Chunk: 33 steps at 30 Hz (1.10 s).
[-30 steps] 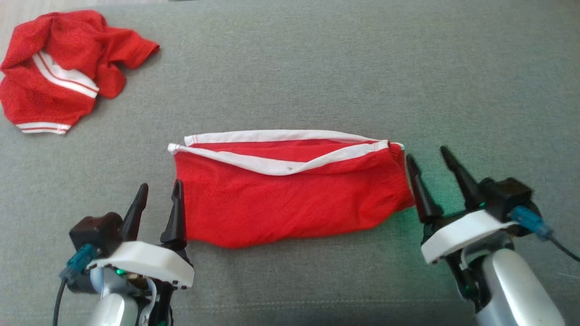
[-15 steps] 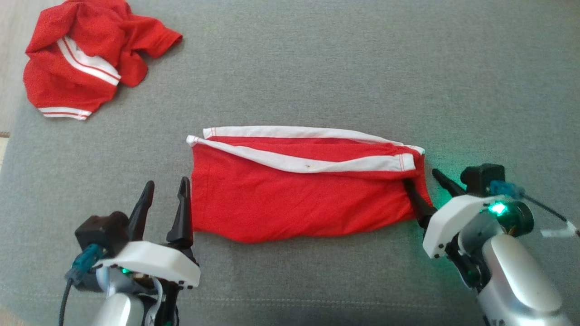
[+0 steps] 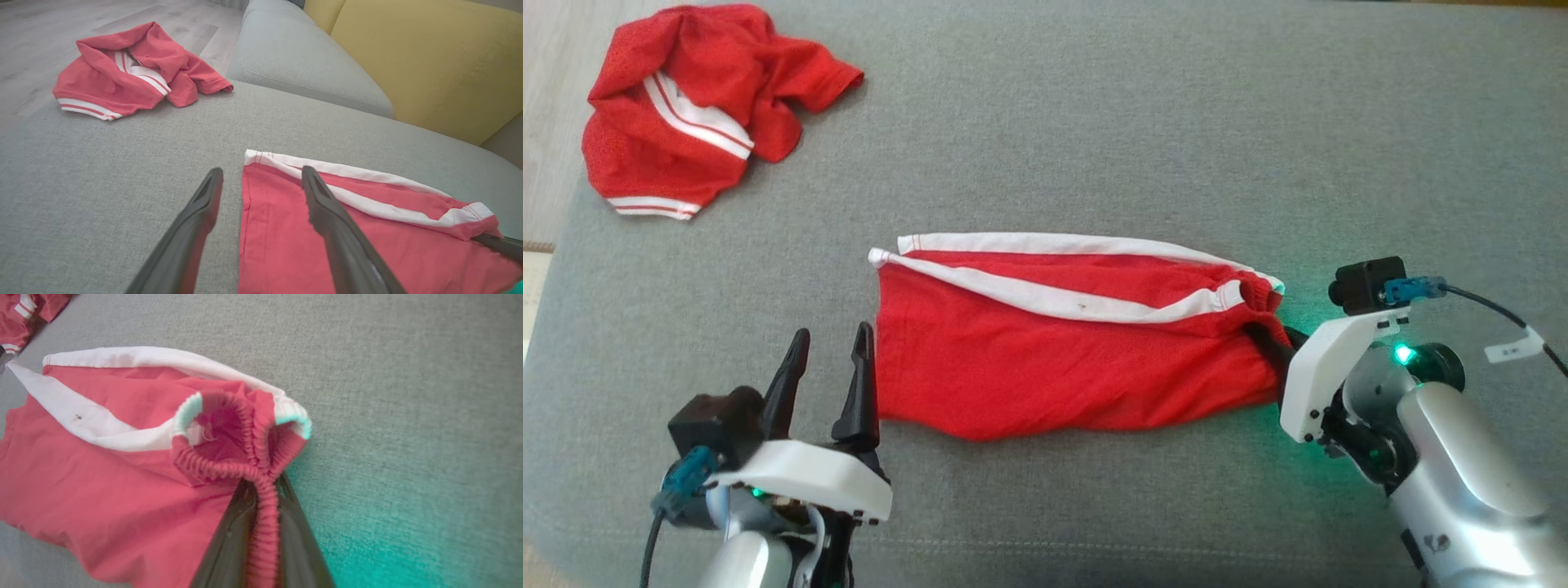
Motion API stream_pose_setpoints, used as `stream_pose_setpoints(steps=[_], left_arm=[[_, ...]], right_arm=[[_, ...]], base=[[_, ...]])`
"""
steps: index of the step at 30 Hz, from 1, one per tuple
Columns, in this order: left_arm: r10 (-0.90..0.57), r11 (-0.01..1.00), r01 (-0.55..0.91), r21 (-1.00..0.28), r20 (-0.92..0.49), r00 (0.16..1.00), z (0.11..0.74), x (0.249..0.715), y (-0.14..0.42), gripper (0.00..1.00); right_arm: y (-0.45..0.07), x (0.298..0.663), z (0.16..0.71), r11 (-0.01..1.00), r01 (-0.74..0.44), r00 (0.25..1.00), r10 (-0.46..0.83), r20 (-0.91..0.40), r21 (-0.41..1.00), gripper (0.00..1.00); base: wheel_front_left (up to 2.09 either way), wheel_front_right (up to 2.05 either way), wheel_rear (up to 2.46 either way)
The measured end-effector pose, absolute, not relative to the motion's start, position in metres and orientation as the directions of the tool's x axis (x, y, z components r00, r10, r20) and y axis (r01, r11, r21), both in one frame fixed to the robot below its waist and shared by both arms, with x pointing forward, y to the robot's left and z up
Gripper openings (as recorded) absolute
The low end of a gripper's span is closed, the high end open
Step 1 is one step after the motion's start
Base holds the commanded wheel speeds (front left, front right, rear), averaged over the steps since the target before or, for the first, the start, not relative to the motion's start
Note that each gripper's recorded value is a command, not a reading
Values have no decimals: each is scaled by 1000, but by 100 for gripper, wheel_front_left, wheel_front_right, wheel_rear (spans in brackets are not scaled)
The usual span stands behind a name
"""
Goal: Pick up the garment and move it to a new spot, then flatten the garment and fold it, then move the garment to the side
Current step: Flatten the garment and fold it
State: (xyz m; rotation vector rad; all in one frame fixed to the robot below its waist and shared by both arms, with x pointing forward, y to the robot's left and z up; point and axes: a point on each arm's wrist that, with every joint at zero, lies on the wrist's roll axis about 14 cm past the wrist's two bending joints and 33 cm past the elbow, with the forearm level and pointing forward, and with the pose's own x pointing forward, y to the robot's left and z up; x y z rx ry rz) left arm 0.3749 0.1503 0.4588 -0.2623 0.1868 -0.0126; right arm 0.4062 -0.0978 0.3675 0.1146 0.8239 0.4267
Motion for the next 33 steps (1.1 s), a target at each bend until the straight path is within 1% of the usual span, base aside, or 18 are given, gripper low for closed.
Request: stream_pose_setpoints(steps=[6, 10, 11, 15, 19, 23, 28, 29, 33], left_arm=[[-62, 964, 22, -264, -145, 988, 468, 377, 141, 100], [-85, 962, 48, -268, -129, 988, 472, 380, 133, 100], [-96, 961, 60, -270, -120, 988, 474, 381, 129, 100], [-115, 958, 79, -275, -118, 986, 474, 382, 122, 100], [-128, 956, 93, -279, -110, 986, 475, 383, 117, 100], [-142, 951, 104, -290, -114, 983, 474, 382, 112, 100], [-146, 951, 106, -292, -119, 982, 473, 380, 110, 100], [-146, 951, 106, -292, -119, 982, 473, 380, 110, 100], [-134, 952, 95, -292, -117, 984, 473, 378, 113, 100]], right_arm=[[-115, 407, 379, 919, -306, 609, 391, -690, 251, 0], [-150, 414, 391, 944, -274, 634, 323, -703, 187, 0], [-173, 420, 398, 958, -245, 651, 277, -707, 150, 0], [-216, 427, 409, 981, -169, 671, 183, -718, 91, 0], [-231, 423, 410, 987, -135, 663, 153, -733, 85, 0], [-214, 421, 414, 976, -143, 650, 216, -728, 162, 0], [-166, 418, 427, 933, -229, 632, 359, -687, 278, 0], [-166, 418, 427, 933, -229, 632, 359, -687, 278, 0], [-125, 409, 438, 880, -320, 596, 476, -647, 352, 0]], base=[[0, 0, 0], [0, 0, 0], [0, 0, 0], [0, 0, 0], [0, 0, 0], [0, 0, 0], [0, 0, 0], [0, 0, 0], [0, 0, 0]])
